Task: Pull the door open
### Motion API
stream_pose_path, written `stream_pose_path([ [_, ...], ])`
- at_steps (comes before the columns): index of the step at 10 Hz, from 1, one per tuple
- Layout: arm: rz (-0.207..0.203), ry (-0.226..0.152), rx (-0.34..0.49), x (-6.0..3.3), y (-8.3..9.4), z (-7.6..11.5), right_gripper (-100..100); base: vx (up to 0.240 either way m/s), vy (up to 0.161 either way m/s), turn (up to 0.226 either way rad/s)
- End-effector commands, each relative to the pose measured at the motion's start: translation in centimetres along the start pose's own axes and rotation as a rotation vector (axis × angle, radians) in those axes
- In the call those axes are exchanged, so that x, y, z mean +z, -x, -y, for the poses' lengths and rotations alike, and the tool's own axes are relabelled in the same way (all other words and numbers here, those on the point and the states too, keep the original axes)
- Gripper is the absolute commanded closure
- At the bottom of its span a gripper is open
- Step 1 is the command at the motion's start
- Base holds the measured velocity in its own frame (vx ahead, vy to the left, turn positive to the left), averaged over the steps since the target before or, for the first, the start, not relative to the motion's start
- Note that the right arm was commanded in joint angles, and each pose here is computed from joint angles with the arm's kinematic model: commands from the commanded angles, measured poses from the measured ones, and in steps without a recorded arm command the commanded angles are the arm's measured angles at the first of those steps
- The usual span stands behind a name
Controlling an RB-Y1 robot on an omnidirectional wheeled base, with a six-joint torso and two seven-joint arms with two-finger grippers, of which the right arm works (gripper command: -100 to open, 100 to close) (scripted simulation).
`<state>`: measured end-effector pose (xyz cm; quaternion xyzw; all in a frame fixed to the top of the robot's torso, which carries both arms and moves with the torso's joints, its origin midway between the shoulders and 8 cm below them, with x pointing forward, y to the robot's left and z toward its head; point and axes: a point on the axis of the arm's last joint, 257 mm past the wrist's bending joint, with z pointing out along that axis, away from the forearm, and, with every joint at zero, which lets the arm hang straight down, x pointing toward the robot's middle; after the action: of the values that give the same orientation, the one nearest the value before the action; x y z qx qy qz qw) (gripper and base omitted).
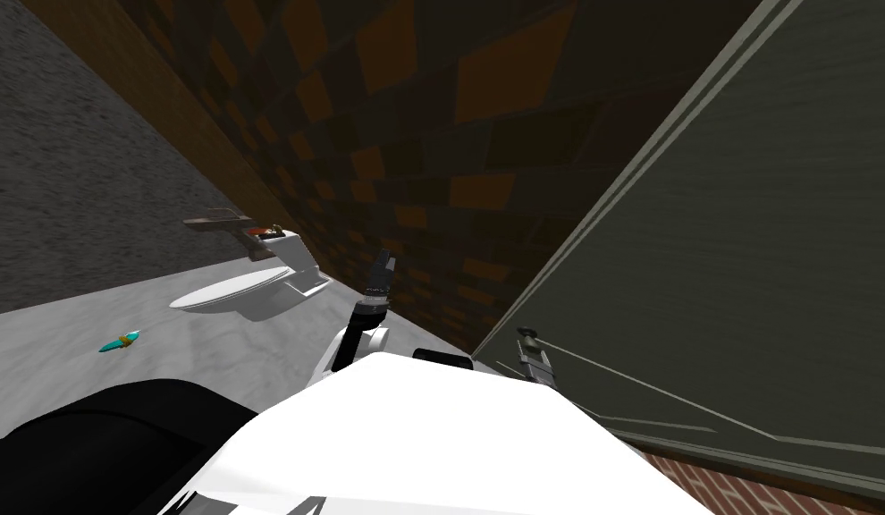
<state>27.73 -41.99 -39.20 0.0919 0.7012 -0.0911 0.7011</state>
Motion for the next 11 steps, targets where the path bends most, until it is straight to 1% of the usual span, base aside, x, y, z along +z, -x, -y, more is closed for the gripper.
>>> stream_pose_path([
  [1,0.000,0.000,0.000,0.00,0.00,0.00,-100,0.085,-0.008,0.019],
  [2,0.000,0.000,0.000,0.00,0.00,0.00,100,-0.010,-0.011,-0.037],
  [7,0.000,0.000,0.000,0.00,0.00,0.00,100,-0.017,-0.003,0.001],
  [8,-0.002,-0.005,0.032,0.01,-0.02,0.37,100,-0.019,-0.005,0.016],
  [11,0.000,-0.006,0.086,0.12,0.03,0.35,100,-0.026,-0.009,0.021],
])
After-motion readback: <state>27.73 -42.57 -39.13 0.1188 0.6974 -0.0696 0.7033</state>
